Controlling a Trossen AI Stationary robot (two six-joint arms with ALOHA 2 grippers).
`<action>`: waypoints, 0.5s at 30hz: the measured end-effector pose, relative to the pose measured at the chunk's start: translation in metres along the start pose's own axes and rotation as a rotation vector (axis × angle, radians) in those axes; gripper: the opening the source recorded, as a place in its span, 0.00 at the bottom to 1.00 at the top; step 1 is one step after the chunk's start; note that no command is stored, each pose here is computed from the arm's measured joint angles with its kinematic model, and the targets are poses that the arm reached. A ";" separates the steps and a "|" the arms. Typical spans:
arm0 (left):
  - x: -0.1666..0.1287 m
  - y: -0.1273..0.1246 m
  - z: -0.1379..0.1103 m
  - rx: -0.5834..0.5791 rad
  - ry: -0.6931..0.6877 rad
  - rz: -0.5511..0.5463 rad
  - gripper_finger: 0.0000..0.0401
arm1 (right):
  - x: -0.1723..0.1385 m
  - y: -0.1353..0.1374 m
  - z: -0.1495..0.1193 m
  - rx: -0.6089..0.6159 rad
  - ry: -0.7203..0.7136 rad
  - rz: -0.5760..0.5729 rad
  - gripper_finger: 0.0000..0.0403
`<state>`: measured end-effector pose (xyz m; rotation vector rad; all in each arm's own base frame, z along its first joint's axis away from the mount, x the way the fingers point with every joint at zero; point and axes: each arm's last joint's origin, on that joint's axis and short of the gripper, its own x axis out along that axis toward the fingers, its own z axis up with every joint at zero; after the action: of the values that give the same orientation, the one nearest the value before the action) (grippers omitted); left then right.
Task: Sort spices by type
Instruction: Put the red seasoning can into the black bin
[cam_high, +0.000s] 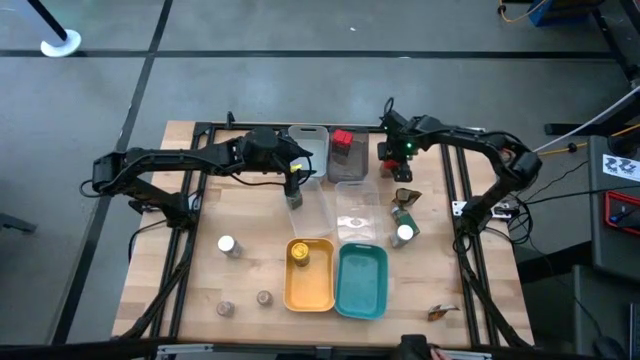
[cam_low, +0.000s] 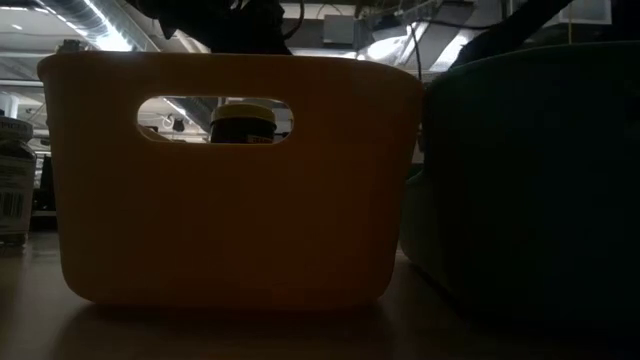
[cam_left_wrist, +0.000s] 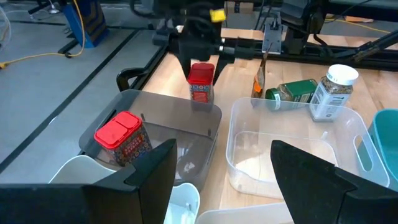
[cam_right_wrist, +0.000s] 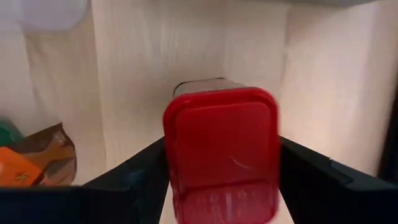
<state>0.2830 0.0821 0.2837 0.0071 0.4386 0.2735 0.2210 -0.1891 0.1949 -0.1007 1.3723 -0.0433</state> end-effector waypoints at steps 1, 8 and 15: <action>0.000 0.000 0.000 0.000 0.000 0.000 0.61 | 0.003 0.000 0.000 0.001 0.009 0.008 0.64; 0.000 0.000 0.000 0.000 0.000 0.000 0.61 | 0.013 -0.002 0.001 0.002 0.029 0.025 0.61; -0.001 0.000 0.000 0.021 -0.002 0.000 0.61 | 0.000 -0.009 0.009 0.004 0.021 -0.016 0.53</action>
<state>0.2826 0.0820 0.2842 0.0282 0.4400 0.2689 0.2298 -0.1976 0.1971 -0.1085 1.3925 -0.0606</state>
